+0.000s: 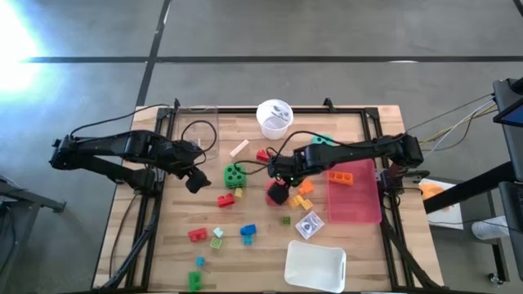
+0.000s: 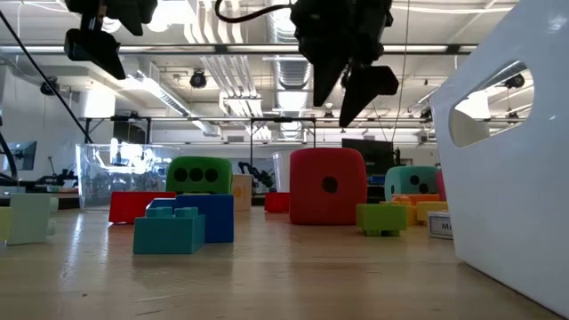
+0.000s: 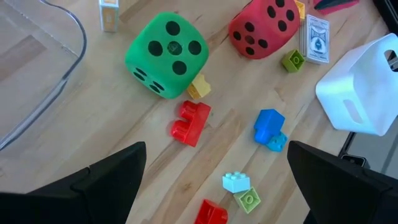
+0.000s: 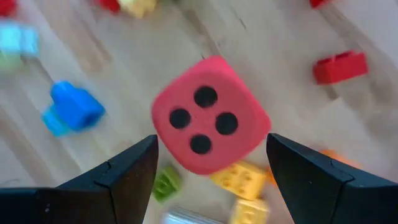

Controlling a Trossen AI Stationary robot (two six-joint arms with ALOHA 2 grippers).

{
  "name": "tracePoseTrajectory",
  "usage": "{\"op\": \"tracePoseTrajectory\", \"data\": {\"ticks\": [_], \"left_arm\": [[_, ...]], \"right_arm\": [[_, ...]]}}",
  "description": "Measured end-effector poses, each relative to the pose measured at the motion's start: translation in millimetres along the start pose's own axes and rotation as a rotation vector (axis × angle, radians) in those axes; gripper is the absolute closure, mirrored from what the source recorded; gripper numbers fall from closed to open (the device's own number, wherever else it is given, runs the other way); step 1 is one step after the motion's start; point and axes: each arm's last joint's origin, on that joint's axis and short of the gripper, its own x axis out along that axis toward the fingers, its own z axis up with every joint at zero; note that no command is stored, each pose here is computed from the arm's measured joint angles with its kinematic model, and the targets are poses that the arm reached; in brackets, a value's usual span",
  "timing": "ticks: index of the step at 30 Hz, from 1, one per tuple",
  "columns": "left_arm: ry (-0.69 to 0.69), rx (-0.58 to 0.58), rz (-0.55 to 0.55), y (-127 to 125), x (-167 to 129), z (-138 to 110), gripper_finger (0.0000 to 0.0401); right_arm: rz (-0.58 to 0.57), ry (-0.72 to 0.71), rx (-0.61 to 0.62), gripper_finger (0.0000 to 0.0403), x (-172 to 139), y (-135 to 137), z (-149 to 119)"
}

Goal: Pick & Place Toys
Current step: Put the red dice into the transparent bin

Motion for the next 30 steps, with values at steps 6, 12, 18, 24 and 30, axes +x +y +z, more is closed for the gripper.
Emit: {"op": "tracePoseTrajectory", "data": {"ticks": [6, 12, 18, 24, 30], "left_arm": [[-0.012, -0.018, 0.01, 0.3, 0.0, 0.4, 0.0009], [-0.024, -0.025, 0.018, 0.5, -0.1, 0.7, 0.0009], [-0.024, -0.02, 0.019, 0.6, -0.1, 0.7, 0.0009], [-0.028, -0.017, 0.019, 0.4, -0.1, 0.9, 0.0009], [-0.028, -0.017, 0.019, 0.4, -0.1, 0.9, 0.0009]], "right_arm": [[-0.01, -0.051, 0.153, 0.011, 5.9, -1.1, 0.1], [0.046, 0.003, 0.269, 0.011, 30.5, -8.2, -10.2], [0.038, 0.019, 0.372, 0.011, 35.7, -15.4, -17.1], [0.039, 0.0, 0.386, 0.011, 31.1, -14.6, -15.8], [0.056, -0.024, 0.395, 0.011, 15.6, -11.7, -12.5]]}}
